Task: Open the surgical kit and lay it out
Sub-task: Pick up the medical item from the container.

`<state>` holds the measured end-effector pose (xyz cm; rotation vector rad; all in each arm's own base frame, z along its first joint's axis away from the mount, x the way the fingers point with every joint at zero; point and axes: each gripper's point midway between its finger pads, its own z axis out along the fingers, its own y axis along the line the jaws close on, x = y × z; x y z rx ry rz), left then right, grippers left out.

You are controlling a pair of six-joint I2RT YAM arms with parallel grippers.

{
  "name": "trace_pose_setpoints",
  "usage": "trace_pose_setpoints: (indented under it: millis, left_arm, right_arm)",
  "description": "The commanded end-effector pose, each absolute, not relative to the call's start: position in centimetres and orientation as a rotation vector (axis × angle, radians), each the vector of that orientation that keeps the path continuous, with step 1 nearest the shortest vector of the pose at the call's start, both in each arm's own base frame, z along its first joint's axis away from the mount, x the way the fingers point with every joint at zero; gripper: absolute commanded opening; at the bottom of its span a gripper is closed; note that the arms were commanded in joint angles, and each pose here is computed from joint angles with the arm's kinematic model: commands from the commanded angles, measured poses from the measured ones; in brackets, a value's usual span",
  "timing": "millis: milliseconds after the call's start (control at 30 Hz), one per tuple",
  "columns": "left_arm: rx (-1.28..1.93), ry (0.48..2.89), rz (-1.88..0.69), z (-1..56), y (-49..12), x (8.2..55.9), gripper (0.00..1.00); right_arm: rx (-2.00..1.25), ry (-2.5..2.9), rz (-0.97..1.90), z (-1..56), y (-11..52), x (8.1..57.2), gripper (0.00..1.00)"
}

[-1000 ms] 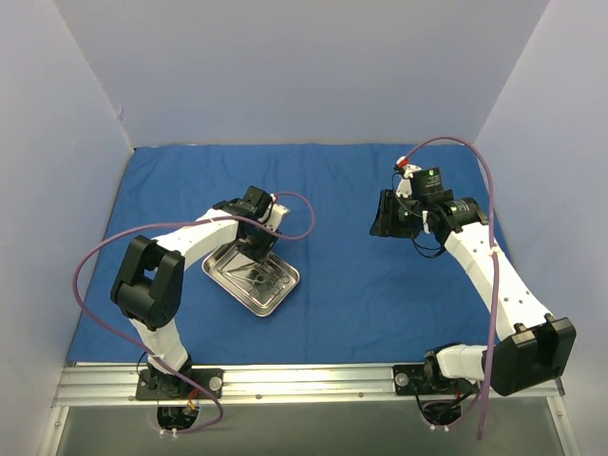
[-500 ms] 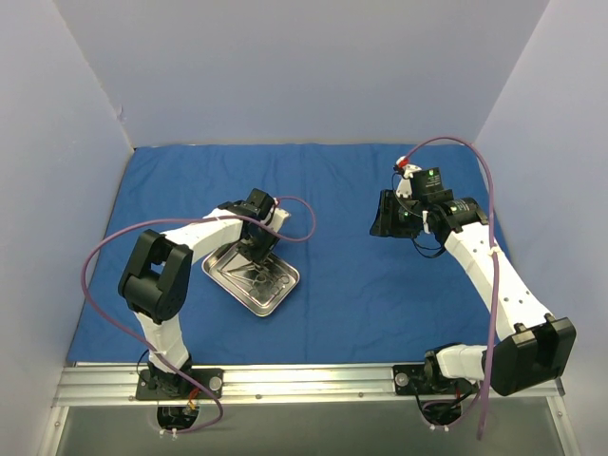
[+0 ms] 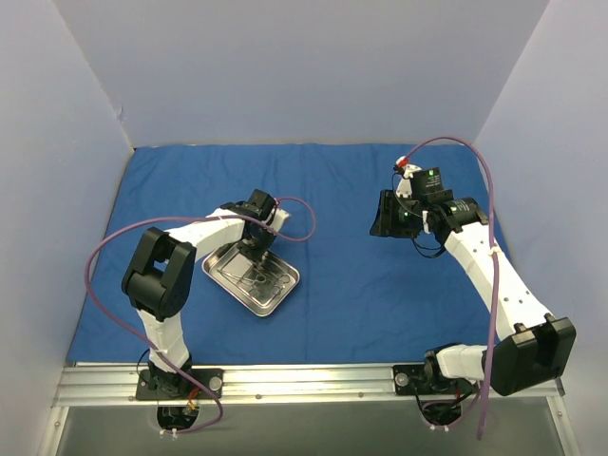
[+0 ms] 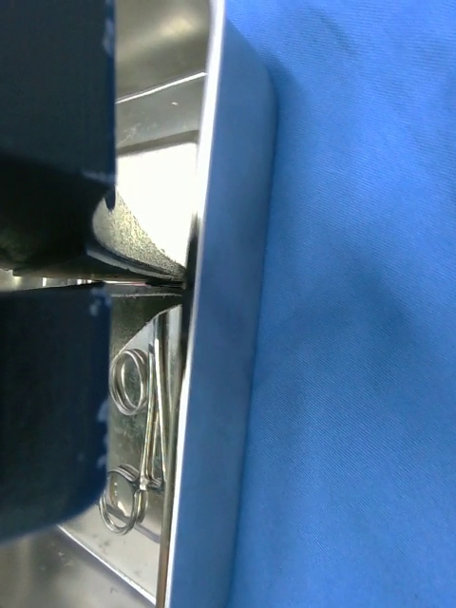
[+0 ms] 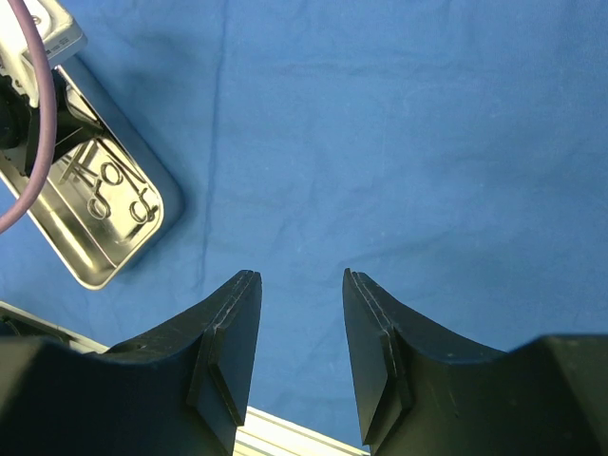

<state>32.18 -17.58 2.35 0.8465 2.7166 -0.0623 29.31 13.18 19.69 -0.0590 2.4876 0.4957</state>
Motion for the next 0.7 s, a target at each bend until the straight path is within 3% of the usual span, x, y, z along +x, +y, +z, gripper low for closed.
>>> trace_pose_setpoints:
  millis: [0,133,233,300,467,667]
  left_arm:
    - [0.776,2.624,-0.052,6.5,-17.8,33.6,0.05]
    - [0.63,2.563,-0.002,12.4,-16.8,34.2,0.02]
    - [0.45,2.497,-0.103,18.3,-17.5,34.5,0.02]
    - [0.341,2.466,-0.226,21.2,-18.6,34.3,0.02]
    - [0.254,2.391,-0.816,25.9,-25.3,32.5,0.02]
    - [0.189,2.228,-1.274,30.1,-29.7,31.5,0.02]
  right_arm:
    - [-0.072,2.457,0.516,20.5,13.5,30.1,0.4]
    - [-0.078,2.437,0.539,21.3,14.0,30.9,0.4]
    - [-0.107,2.435,0.626,21.5,15.4,31.3,0.41]
    - [-0.153,2.416,0.73,21.6,17.0,31.8,0.47]
    - [-0.374,2.287,1.148,24.8,23.4,30.9,0.59]
    - [-0.562,2.041,1.511,30.3,29.5,28.5,0.65]
